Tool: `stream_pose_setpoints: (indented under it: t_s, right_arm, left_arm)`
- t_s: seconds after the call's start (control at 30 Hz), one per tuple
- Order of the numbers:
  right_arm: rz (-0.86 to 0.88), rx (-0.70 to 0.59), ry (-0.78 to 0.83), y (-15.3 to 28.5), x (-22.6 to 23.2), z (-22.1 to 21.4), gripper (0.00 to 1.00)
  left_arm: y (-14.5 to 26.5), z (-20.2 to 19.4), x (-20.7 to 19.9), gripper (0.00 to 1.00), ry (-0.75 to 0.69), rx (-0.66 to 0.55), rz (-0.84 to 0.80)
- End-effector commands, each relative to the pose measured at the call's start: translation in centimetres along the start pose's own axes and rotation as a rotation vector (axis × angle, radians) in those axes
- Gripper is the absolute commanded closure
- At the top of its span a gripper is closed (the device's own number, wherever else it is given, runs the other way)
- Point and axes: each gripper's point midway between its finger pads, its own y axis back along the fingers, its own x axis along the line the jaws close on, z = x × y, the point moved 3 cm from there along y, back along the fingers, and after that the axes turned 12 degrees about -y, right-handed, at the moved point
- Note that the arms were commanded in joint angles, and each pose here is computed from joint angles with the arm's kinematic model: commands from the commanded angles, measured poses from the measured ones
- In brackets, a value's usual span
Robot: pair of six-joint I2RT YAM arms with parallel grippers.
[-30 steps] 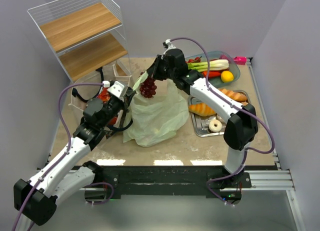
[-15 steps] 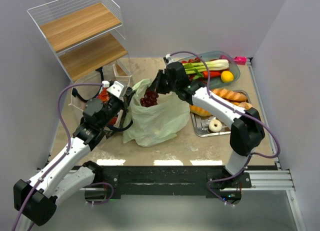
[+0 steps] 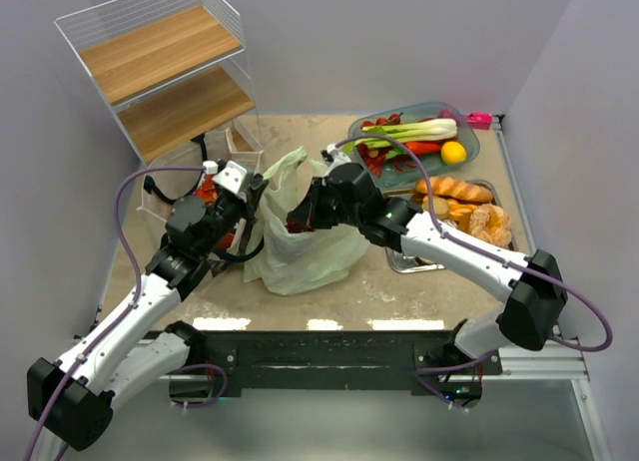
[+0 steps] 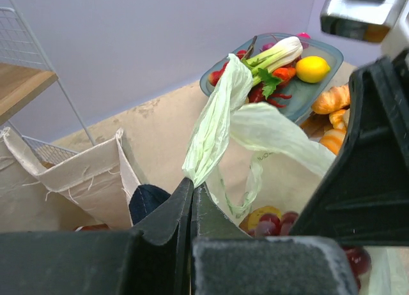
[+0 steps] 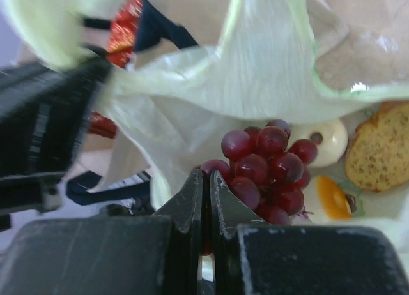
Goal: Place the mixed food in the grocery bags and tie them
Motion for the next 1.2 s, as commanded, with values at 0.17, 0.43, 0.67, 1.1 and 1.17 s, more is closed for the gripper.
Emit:
stream_pose_setpoints:
  t_s: [0.17,0.43,0.67,1.1,1.17]
  right_arm:
    - [-0.143,0.055,-0.033,-1.5,-4.6,-4.0,1.00]
    - [-0.434,0.016,0.083,-3.4,-10.6,-3.9,1.00]
    - [-0.641,-0.053,0.142,-1.9,-14.1,-3.0,0.93]
    - [-0.351,-0.044,0.219,1.5,-5.0,0.1,0.21]
    - [-0.322,-0.051,0.239,2.4,-3.9,0.8,0.15]
  left_arm:
    - [0.2,1.7,0.5,1.00,-0.006,-0.058,0.024]
    - [0.8,2.8,0.6,1.00,-0.011,-0.098,0.022]
    - [1.6,3.8,1.3,1.00,-0.027,-0.124,0.063]
    - [0.4,2.3,0.0,1.00,-0.010,-0.079,-0.012]
    - [0.4,2.2,0.0,1.00,-0.010,-0.077,-0.016]
